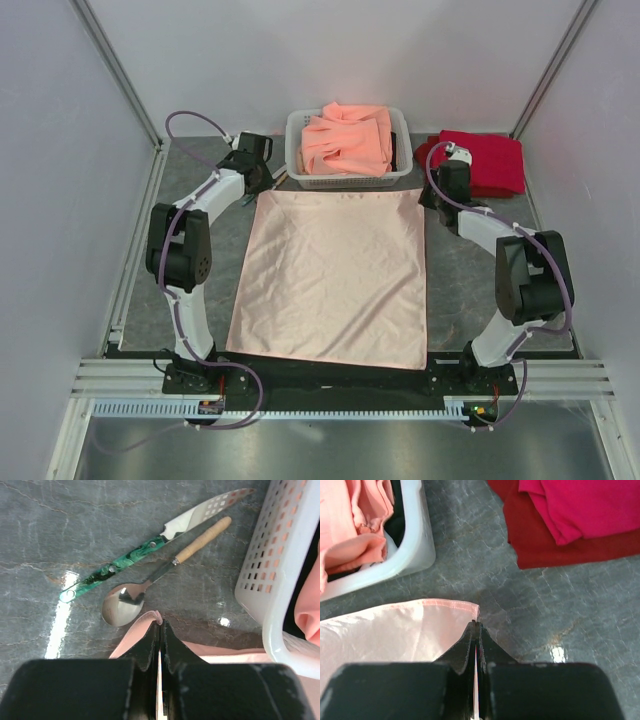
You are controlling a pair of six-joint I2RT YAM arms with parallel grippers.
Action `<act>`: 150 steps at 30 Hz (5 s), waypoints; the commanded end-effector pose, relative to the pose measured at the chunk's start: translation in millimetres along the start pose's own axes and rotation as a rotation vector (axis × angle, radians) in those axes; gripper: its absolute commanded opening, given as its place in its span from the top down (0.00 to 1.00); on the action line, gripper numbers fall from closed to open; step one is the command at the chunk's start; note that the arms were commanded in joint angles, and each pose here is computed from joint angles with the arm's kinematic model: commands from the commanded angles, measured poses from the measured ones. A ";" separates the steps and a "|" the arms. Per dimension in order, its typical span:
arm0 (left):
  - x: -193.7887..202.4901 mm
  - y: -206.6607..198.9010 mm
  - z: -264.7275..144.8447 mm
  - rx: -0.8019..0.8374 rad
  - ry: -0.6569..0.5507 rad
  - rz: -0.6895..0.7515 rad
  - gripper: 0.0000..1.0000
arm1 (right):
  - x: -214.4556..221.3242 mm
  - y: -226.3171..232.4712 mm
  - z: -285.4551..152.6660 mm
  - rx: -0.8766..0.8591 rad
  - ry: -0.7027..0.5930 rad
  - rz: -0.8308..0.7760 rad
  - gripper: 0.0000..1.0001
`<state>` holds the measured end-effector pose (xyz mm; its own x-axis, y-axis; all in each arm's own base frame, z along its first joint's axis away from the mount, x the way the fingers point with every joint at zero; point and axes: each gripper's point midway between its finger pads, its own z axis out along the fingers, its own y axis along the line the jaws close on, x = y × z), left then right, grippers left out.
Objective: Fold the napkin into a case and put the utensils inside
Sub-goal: Flatten out the crumpled napkin at the center of the board, then pick up the flattened napkin from the center of the board.
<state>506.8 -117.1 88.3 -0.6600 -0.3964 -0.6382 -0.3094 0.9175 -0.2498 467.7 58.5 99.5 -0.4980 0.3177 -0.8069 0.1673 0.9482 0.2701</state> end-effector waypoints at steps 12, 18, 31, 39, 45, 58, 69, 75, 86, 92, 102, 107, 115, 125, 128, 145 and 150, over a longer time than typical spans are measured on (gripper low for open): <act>-24.1 4.5 6.3 0.014 -0.032 -0.035 0.98 | -3.4 15.8 31.5 -0.047 0.063 -0.020 1.00; -31.3 12.9 2.2 -0.017 -0.039 -0.051 0.86 | -18.3 19.5 48.2 -0.014 0.094 -0.038 1.00; 23.2 20.6 -105.1 0.119 0.066 -0.073 0.49 | 47.1 11.0 -60.0 0.098 0.366 -0.048 0.32; 152.0 16.2 -136.2 0.207 0.232 -0.019 0.57 | 138.2 45.5 -104.0 -0.014 0.405 -0.049 0.41; 189.4 30.4 -127.5 0.201 0.275 0.004 0.57 | 165.9 32.8 -94.0 -0.019 0.417 -0.099 0.47; 178.2 40.2 -71.9 0.083 0.334 -0.016 0.54 | 143.3 12.0 -44.6 0.176 0.390 -0.316 0.42; 157.5 37.4 -155.3 0.216 0.262 -0.104 0.45 | 112.8 -2.4 -133.0 0.259 0.373 -0.070 0.05; 178.4 84.5 -191.3 0.047 0.292 -0.218 0.44 | 157.7 -39.0 -195.9 0.380 0.511 0.088 0.12; 195.3 133.3 -214.6 -0.188 0.304 -0.346 0.43 | 189.2 -53.2 -240.2 0.353 0.487 0.370 0.47; 200.2 120.2 -208.1 -0.103 0.331 -0.353 0.46 | 192.8 -54.9 -230.7 0.392 0.539 0.281 0.49; 219.2 57.0 -180.7 0.213 0.506 -0.250 0.68 | 176.4 -56.1 -206.9 0.390 0.483 0.142 0.70; 211.2 21.8 -174.2 0.385 0.510 -0.258 0.72 | 142.5 -19.2 -181.1 0.190 0.387 0.054 0.70; 195.6 4.0 -136.4 0.391 0.464 -0.240 0.70 | 122.7 36.9 -128.5 -0.013 0.410 -0.118 0.49; 197.5 1.4 -95.9 0.336 0.480 -0.270 0.68 | 125.0 31.1 -67.8 0.078 0.418 -0.263 0.48; 194.2 1.6 -84.2 0.319 0.482 -0.275 0.67 | 123.6 26.4 -46.6 0.105 0.421 -0.300 0.46; 168.9 24.3 -158.3 0.334 0.396 -0.217 0.52 | 68.0 3.4 -130.2 0.237 0.410 -0.045 0.02; 201.8 89.9 -184.6 0.101 0.377 -0.290 0.54 | 119.6 -42.8 -189.5 0.272 0.516 0.130 0.12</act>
<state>273.1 -165.2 108.3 -0.7953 -0.5467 -0.2621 -0.2723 0.7084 -0.6512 310.6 70.7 119.3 -0.7641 0.3176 -0.5615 0.3031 0.9451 0.1222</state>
